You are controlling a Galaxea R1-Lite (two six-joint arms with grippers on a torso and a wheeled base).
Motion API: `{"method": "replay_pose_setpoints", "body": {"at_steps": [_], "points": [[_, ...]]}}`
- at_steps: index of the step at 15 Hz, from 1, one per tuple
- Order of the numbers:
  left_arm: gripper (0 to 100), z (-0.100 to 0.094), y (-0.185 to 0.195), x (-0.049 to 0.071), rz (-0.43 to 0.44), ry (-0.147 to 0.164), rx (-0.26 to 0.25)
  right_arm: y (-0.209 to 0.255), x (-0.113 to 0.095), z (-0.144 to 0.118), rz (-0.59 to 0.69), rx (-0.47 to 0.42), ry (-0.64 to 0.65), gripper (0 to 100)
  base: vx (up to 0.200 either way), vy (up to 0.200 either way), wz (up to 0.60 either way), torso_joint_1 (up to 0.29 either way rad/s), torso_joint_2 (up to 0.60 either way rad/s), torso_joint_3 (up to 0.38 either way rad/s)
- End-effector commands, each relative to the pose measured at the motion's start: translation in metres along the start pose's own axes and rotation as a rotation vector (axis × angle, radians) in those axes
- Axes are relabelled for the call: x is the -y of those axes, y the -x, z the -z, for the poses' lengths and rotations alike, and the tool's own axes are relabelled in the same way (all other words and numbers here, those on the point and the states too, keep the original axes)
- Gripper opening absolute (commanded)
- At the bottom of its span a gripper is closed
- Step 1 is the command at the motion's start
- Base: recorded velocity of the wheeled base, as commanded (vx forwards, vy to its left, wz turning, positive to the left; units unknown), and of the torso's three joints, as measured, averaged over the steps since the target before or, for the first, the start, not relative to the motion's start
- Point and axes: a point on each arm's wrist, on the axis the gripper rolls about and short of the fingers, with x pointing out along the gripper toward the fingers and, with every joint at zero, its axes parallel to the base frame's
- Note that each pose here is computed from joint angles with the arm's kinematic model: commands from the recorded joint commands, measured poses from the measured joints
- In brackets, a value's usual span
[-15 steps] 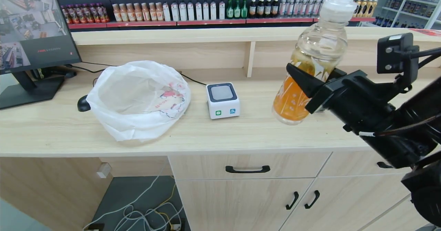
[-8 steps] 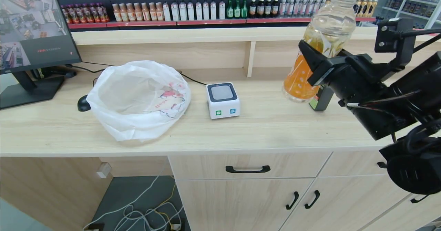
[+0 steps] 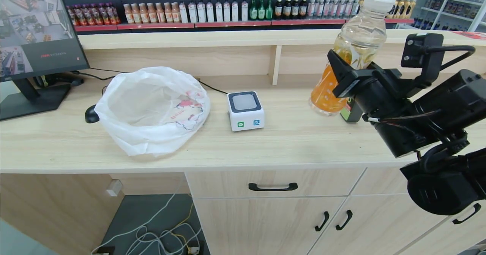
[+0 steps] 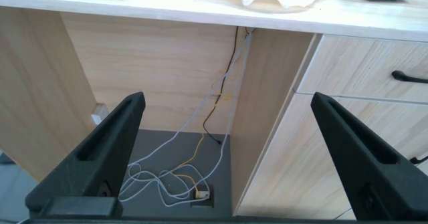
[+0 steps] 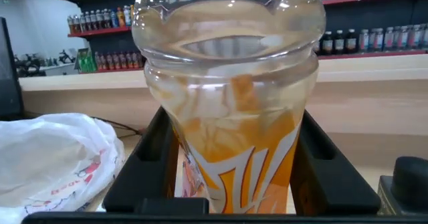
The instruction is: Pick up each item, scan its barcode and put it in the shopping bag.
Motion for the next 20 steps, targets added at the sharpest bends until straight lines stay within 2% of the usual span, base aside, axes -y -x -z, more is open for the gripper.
{"method": "replay_pose_setpoints", "body": {"at_steps": [1, 4, 17, 20], "points": [[100, 0.0, 0.0, 0.0, -0.001, -0.002, 0.0, -0.0013, -0.0002, 0.0033, -0.001, -0.005, 0.001, 0, 0.0, 0.0, 0.0, 0.0, 0.0, 0.0], [100, 0.0, 0.0, 0.0, -0.001, -0.001, 0.0, -0.0025, 0.0, 0.006, -0.001, -0.004, -0.001, 0, 0.0, 0.0, 0.0, 0.0, 0.0, 0.0], [100, 0.0, 0.0, 0.0, -0.001, -0.001, 0.0, -0.0033, 0.0038, 0.0077, 0.008, 0.001, -0.02, 0, 0.0, 0.2, 0.0, 0.002, 0.0, -0.001], [100, 0.0, 0.0, 0.0, -0.001, -0.002, 0.0, -0.0029, 0.0034, 0.0068, 0.007, 0.003, -0.024, 0, 0.0, 0.0, 0.0, 0.0, 0.0, 0.0]]}}
